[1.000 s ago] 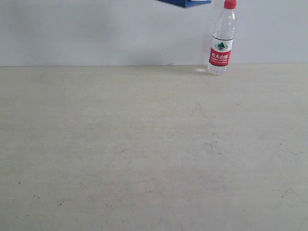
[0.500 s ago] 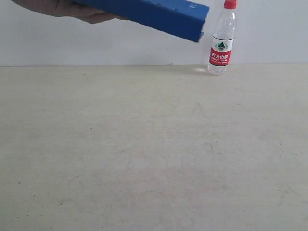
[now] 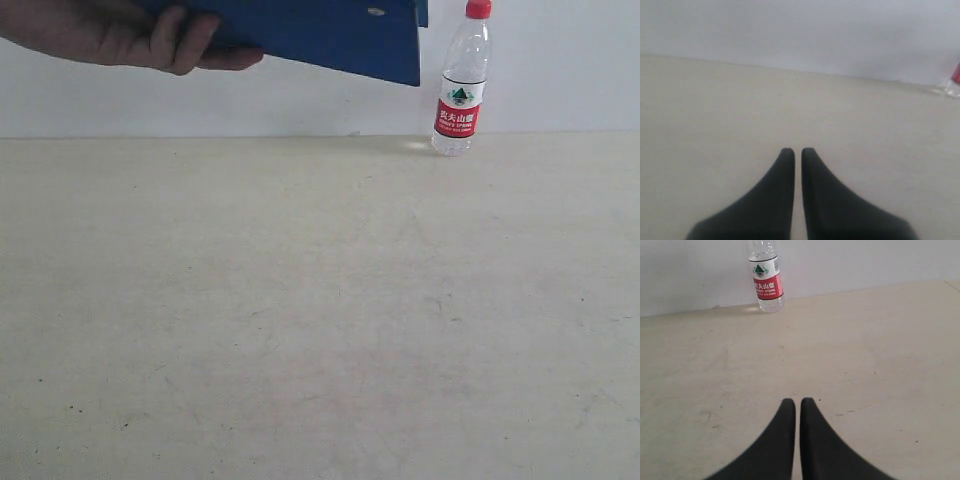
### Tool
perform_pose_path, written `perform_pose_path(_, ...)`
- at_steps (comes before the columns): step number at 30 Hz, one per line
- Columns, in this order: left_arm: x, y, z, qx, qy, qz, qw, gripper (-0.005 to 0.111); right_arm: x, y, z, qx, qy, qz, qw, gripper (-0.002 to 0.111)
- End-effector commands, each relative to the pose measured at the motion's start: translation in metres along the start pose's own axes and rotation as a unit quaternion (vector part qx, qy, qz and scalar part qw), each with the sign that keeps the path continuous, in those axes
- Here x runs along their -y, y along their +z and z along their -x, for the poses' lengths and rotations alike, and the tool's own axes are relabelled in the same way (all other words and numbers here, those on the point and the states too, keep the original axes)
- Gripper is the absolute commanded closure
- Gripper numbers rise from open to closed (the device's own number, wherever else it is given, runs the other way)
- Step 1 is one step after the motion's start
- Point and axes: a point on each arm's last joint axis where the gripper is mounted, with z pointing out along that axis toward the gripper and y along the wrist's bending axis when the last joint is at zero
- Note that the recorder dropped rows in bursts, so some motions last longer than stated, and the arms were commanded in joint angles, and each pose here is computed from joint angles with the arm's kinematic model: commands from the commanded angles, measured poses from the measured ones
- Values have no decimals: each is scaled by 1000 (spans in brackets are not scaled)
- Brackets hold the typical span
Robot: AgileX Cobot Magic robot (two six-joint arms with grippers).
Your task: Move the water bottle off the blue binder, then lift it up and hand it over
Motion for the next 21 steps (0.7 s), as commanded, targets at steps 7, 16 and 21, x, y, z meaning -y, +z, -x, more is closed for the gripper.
perform_pose_path(7,8,0,-1,-12,-180,-41,983,102,-12,-2,-18,-108,144,49,982,108)
perform_pose_path(16,7,0,-1,-11,-178,-39,983,102,-18,-6,-27,-170,256,59,950,108)
perform_pose_path(21,7,0,-1,-11,-178,-39,983,102,-1,-4,2,13,138,7,990,108)
